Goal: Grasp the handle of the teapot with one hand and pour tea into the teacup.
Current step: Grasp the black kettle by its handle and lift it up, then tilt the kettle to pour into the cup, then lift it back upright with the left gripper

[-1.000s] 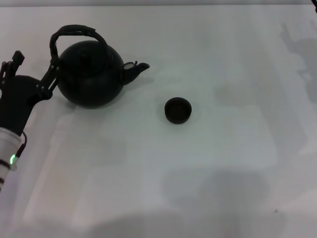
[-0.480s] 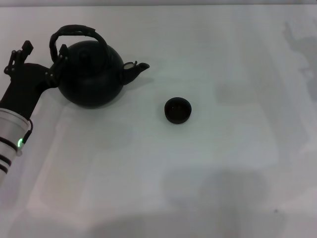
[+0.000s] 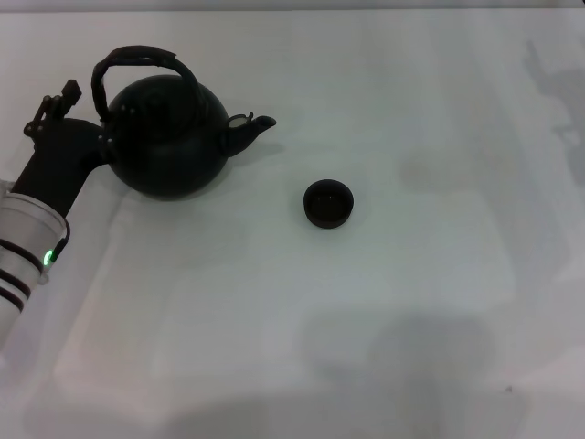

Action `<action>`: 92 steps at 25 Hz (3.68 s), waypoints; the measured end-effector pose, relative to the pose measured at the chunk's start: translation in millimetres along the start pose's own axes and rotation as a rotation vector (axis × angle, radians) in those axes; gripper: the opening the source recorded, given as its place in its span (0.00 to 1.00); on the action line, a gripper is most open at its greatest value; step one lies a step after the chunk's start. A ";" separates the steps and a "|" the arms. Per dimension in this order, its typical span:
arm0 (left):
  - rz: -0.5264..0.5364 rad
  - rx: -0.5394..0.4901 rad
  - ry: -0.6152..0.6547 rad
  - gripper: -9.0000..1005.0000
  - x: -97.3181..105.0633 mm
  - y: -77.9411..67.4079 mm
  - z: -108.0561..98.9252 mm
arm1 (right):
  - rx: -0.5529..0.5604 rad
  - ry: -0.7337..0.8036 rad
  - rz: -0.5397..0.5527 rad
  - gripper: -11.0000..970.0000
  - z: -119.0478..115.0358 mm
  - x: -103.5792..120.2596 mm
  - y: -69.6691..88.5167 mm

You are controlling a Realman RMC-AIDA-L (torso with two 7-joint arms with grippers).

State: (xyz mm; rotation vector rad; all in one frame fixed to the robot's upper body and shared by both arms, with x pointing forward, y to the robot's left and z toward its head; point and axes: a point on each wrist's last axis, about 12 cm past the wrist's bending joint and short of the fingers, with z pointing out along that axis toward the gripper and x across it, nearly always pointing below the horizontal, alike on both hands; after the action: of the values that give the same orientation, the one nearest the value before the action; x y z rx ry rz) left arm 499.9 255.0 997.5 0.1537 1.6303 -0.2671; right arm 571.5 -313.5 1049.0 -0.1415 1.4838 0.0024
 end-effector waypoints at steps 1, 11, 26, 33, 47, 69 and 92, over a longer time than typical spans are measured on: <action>0.000 -0.001 0.000 0.78 0.0 0.0 0.1 | 0.000 0.000 0.000 0.87 -0.2 0.1 0.0; 0.001 0.001 -0.006 0.58 -1.0 0.0 0.4 | 0.003 0.003 0.000 0.87 -1.6 1.0 -0.7; 0.061 0.069 -0.128 0.12 -18.6 -0.2 4.6 | -0.002 -0.001 0.015 0.87 -1.8 1.0 2.2; 0.242 0.203 -0.223 0.12 -37.8 -4.0 18.7 | -0.006 -0.006 0.035 0.87 0.2 -0.4 3.2; 0.493 0.247 -0.261 0.12 -44.9 -12.7 33.0 | 0.014 -0.007 0.092 0.87 0.0 0.2 4.9; 0.568 0.327 -0.195 0.12 -46.1 -18.4 53.1 | 0.044 0.000 0.125 0.87 -3.9 3.2 4.6; 0.715 0.417 -0.217 0.12 -47.6 -35.4 63.0 | 0.064 -0.013 0.114 0.87 -1.4 0.1 -2.6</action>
State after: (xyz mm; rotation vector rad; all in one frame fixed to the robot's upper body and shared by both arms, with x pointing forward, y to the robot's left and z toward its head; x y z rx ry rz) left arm 555.1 207.2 1043.9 0.9673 1.1963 -0.0615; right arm 570.3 -316.2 1049.1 -0.0053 1.4756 0.0481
